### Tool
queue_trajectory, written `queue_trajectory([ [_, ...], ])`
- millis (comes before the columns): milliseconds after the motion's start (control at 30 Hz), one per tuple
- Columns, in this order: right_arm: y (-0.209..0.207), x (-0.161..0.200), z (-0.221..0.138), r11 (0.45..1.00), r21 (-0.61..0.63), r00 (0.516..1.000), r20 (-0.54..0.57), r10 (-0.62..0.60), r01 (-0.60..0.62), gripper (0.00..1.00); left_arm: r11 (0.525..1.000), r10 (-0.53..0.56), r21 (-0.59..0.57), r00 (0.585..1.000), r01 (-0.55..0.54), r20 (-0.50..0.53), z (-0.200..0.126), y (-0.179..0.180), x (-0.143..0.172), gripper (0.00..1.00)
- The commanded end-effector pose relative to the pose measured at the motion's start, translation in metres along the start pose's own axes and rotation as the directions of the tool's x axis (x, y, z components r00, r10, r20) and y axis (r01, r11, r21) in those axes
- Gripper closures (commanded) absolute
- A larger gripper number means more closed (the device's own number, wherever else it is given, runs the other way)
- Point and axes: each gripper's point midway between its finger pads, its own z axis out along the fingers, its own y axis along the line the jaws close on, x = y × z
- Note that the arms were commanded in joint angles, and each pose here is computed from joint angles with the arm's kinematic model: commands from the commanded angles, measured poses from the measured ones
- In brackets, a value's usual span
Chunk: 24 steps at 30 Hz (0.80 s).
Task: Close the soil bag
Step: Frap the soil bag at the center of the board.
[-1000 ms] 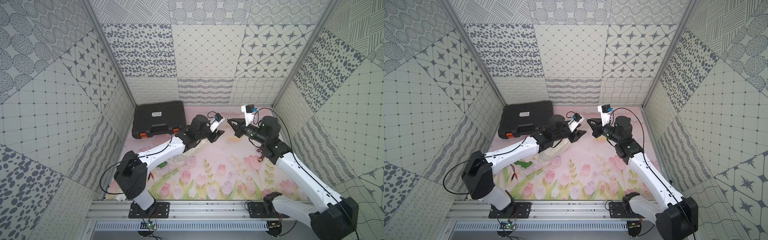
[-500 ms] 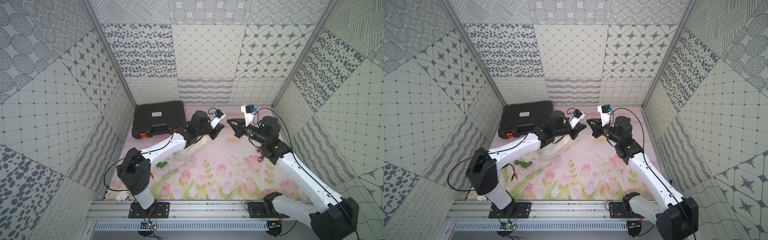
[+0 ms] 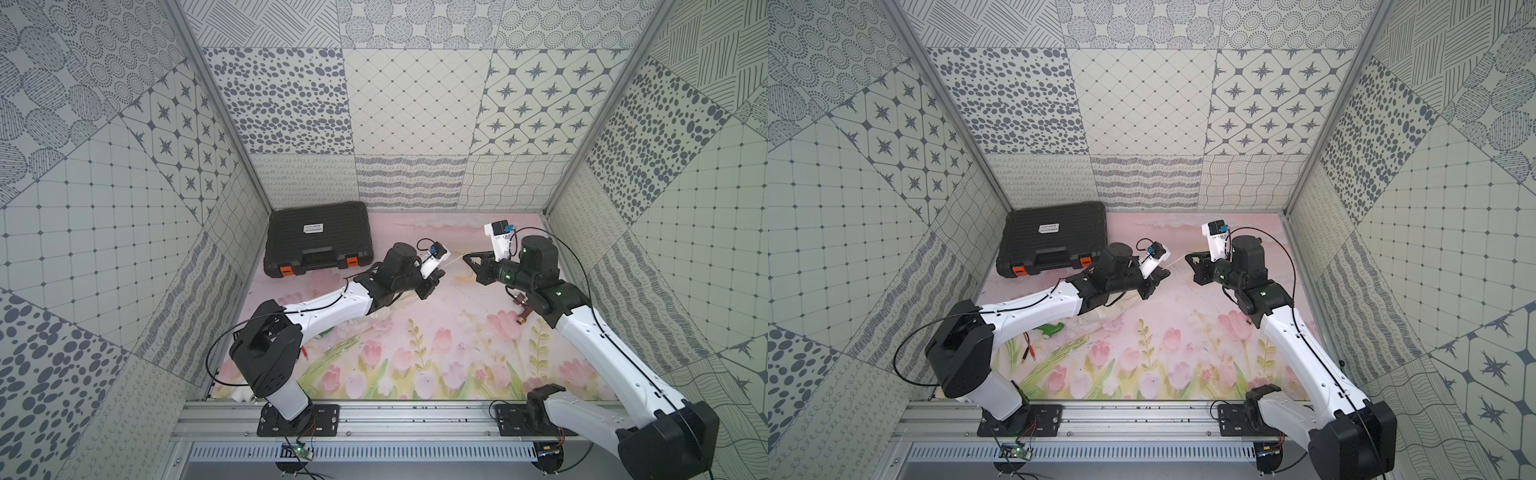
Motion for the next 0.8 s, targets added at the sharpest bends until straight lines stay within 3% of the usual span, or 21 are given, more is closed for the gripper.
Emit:
queue_trajectory([
  [0,-0.003,-0.138,-0.069,0.987,0.148,0.869,0.477,-0.129,0.065,1.00,0.988,-0.042,-0.142,0.755,-0.068,-0.654,-0.039,-0.001,0.178,0.93],
  [167,-0.010,-0.146,-0.079,0.982,0.181,0.854,0.503,-0.133,0.047,1.00,0.973,-0.084,-0.203,0.659,-0.108,-0.748,-0.049,-0.001,0.208,0.90],
  [400,-0.029,-0.144,-0.094,0.972,0.237,0.848,0.514,-0.130,0.005,1.00,0.947,-0.127,-0.281,0.614,-0.159,-0.779,-0.066,0.011,0.217,0.93],
  [767,-0.059,-0.146,-0.117,0.955,0.287,0.832,0.545,-0.103,-0.069,1.00,0.896,-0.201,-0.327,0.384,-0.299,-0.901,-0.111,0.025,0.249,0.89],
])
